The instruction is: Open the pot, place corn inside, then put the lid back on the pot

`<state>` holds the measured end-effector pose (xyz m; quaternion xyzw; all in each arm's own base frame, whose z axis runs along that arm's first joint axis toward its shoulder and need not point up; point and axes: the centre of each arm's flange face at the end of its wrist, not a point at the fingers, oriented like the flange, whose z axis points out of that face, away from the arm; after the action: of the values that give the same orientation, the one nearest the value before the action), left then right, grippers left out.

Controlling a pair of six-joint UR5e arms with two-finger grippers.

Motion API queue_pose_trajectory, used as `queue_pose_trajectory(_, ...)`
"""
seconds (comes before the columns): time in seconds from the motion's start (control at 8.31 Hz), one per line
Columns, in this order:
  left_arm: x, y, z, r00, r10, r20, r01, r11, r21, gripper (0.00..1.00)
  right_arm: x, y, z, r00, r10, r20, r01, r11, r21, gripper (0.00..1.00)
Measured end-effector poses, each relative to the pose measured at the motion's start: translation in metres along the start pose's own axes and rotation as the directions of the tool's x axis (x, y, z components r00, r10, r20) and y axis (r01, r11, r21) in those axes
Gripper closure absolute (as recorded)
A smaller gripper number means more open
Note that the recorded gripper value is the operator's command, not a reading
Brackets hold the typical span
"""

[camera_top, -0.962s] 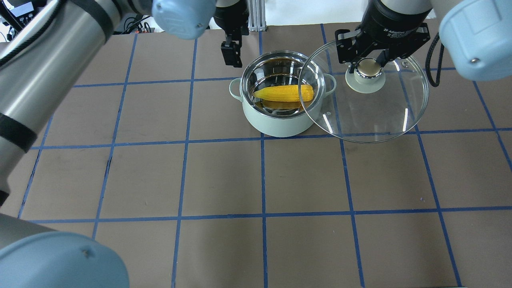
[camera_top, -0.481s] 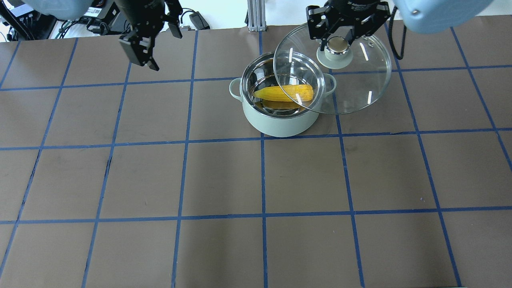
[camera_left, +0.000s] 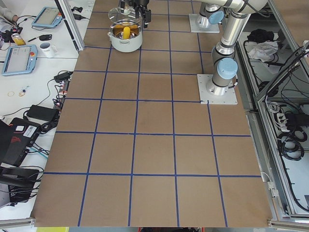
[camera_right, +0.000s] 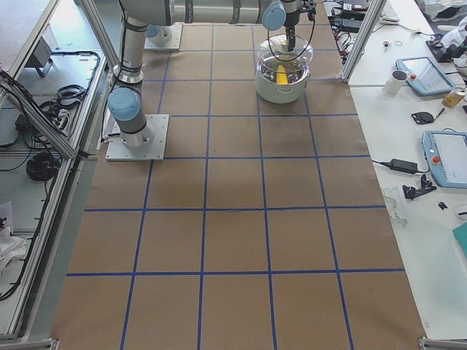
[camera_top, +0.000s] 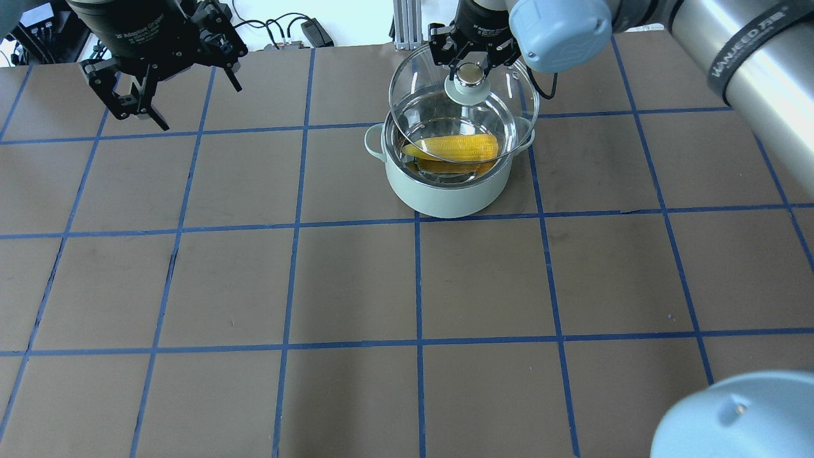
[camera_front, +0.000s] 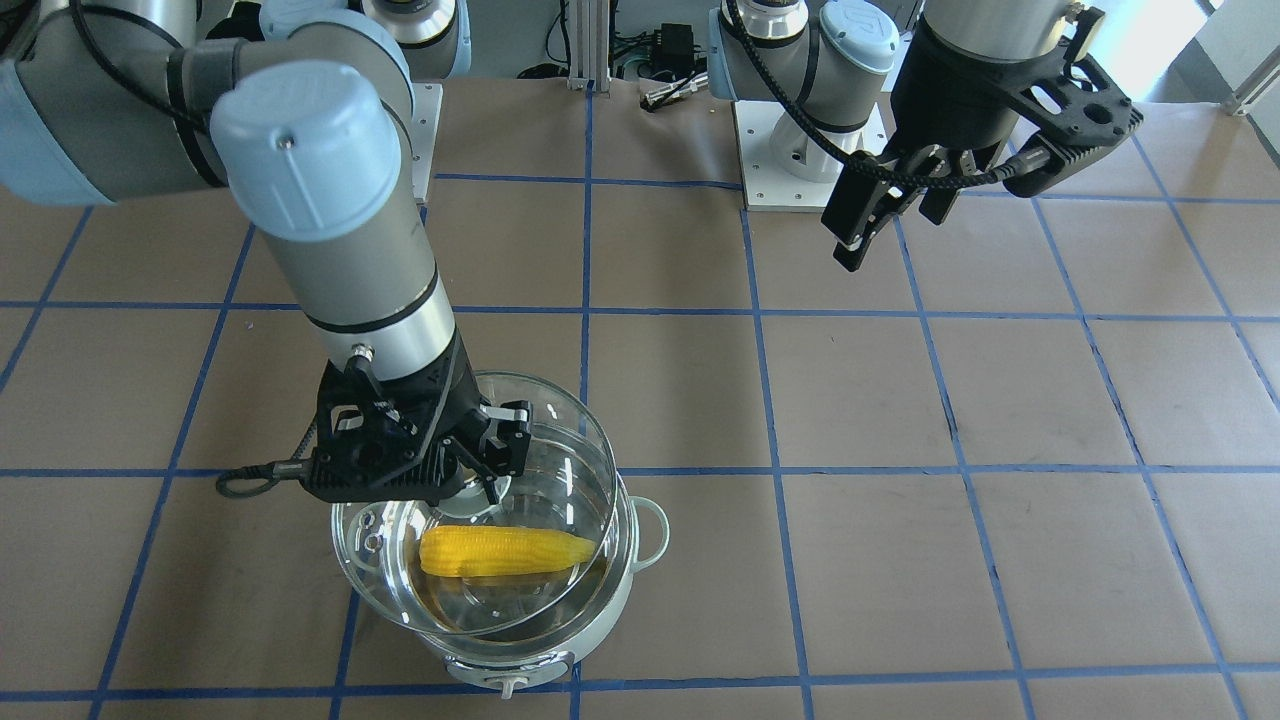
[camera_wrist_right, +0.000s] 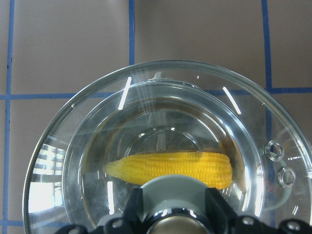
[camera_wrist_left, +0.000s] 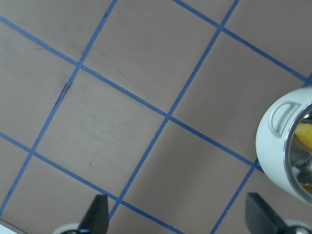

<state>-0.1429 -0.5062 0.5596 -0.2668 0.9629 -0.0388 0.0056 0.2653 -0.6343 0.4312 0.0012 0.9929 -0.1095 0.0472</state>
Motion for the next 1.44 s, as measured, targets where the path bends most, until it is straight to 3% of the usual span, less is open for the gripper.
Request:
queue_pose_trajectory(0.24, -0.007, 0.007, -0.009, 0.978, 0.208, 0.009, -0.208, 0.978, 0.008, 0.0, -0.002, -0.011, 0.037, 1.0, 0.008, 0.0, -0.008, 1.0, -0.014, 0.62)
queue_pose_trajectory(0.6, -0.012, 0.006, -0.006, 0.927, 0.374, 0.019, -0.374, 0.927, -0.004, 0.0, -0.011, -0.008, 0.065, 1.0, 0.014, -0.002, -0.014, 0.999, -0.039, 0.62)
queue_pose_trajectory(1.44, -0.019, -0.016, 0.011, 0.926, 0.376, 0.015, -0.376, 0.926, -0.03, 0.0, -0.018, 0.004, 0.082, 0.999, -0.004, -0.034, 0.002, 0.999, -0.048, 0.63)
